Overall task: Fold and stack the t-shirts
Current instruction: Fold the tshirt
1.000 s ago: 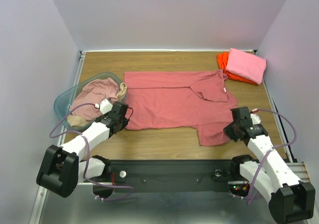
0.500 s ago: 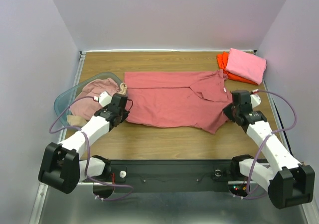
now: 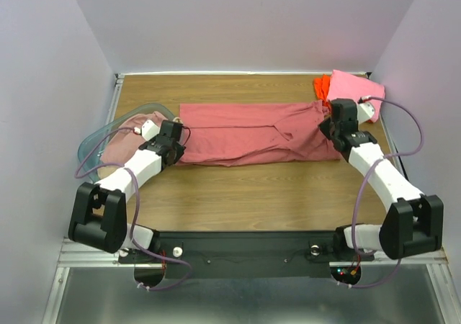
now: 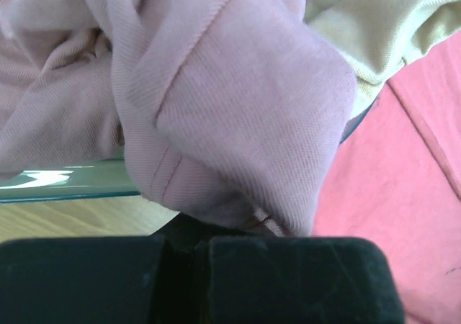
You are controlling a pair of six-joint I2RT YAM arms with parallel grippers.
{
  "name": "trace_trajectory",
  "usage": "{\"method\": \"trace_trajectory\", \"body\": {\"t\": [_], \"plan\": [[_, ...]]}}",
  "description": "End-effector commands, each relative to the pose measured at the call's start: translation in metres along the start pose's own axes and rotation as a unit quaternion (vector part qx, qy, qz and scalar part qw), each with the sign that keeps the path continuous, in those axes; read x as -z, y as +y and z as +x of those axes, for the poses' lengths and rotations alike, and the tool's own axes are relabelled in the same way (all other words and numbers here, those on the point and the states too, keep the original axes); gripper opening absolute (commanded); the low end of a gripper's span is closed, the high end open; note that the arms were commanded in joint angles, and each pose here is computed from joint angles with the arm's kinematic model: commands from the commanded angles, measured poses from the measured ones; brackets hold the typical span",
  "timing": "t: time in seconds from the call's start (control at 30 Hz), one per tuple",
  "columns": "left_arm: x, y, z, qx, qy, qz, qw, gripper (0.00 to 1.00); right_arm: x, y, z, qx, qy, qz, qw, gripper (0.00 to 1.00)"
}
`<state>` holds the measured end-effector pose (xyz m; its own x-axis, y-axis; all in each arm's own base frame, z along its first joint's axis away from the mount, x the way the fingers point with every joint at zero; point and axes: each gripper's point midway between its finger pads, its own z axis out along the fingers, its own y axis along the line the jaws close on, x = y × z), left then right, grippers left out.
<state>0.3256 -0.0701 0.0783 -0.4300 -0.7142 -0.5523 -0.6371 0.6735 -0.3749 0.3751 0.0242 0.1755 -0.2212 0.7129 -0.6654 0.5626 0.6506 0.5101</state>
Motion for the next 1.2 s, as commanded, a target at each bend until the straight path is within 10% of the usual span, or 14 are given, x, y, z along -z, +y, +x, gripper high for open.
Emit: {"method": "trace_trajectory", "body": {"t": [0.0,1.0,1.1,1.13,1.17], "plan": [[-0.004,-0.021,-0.024,0.013,-0.028,0.009,0.999,0.00,-0.008,0.040,-0.042,-0.011,-0.066,-0.033,0.997,0.00],[-0.081,-0.082,-0.080,0.017,-0.053,-0.041,0.998,0.02,-0.115,0.062,-0.042,0.034,-0.054,0.019,0.998,0.00],[-0.089,-0.076,-0.079,0.013,-0.041,-0.070,0.997,0.50,-0.133,0.066,-0.030,0.046,-0.033,0.015,0.998,0.16],[-0.087,-0.079,-0.082,0.016,-0.043,-0.068,0.997,0.75,-0.134,0.073,-0.035,0.053,-0.035,0.006,0.998,0.35],[-0.086,-0.079,-0.084,0.017,-0.045,-0.067,0.997,0.81,-0.135,0.077,-0.035,0.059,-0.032,0.001,0.998,0.35]]}}
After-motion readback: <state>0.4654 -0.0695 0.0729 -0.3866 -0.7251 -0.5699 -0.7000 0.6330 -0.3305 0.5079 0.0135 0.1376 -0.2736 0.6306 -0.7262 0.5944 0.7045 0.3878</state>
